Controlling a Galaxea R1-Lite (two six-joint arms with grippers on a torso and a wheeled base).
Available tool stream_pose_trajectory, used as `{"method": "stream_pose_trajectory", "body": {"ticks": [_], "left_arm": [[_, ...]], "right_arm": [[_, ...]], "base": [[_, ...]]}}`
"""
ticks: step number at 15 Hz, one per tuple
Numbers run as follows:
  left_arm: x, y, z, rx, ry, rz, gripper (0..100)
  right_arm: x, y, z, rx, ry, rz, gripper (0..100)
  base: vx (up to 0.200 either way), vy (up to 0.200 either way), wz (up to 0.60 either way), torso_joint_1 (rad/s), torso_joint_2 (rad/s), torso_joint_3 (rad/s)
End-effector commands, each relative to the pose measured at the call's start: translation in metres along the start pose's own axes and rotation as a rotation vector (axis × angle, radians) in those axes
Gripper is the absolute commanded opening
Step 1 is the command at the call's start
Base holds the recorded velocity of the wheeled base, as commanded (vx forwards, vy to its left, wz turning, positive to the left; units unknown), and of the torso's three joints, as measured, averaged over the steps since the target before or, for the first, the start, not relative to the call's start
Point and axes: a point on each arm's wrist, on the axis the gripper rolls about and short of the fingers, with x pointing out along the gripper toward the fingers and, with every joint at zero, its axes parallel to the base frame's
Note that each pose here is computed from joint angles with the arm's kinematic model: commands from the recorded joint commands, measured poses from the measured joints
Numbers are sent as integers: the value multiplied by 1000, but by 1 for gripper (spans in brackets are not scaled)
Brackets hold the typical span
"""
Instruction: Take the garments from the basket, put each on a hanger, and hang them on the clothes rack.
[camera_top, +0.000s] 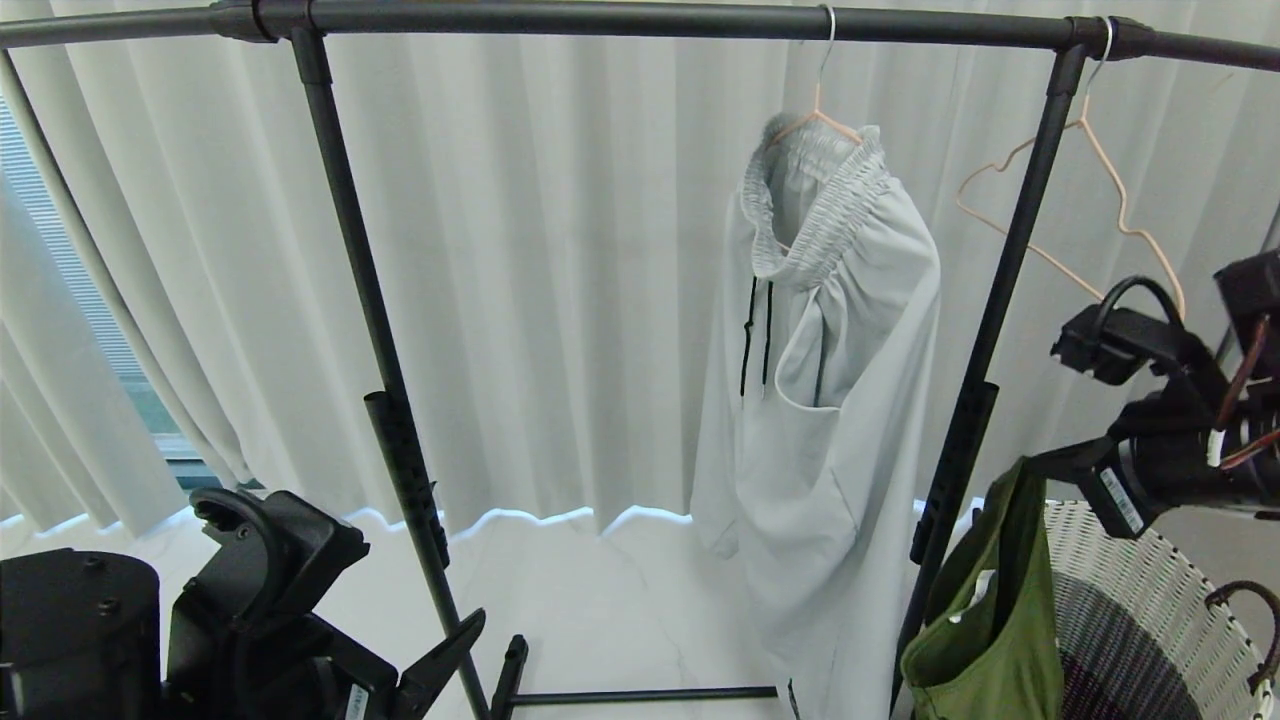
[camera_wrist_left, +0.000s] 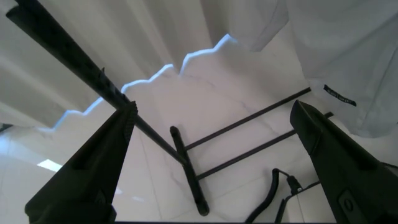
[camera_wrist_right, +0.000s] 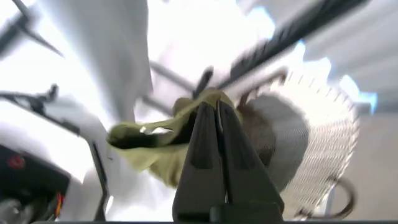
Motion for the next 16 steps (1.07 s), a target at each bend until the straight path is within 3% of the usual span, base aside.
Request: {"method": "stream_pose_trajectory", "body": {"ticks": [1, 6, 12, 16], "left_arm": [[-5, -2, 2, 7, -26, -15, 100], [-10, -9, 5, 26, -60, -66, 100], [-11, -11, 5, 32, -66, -77, 100], [-8, -23, 20, 46, -102, -153, 100]], "right_arm": [[-35, 9, 28, -26, -129, 17, 0], [-60, 21, 56, -68, -229, 66, 0], [-68, 40, 66, -58, -280, 147, 0], [-80, 53, 76, -14, -332, 218, 0]], "base": [[0, 0, 0, 0, 0, 0], [0, 0, 0, 0, 0, 0], [-200, 0, 0, 5, 0, -1], [0, 0, 0, 0, 0, 0]]}}
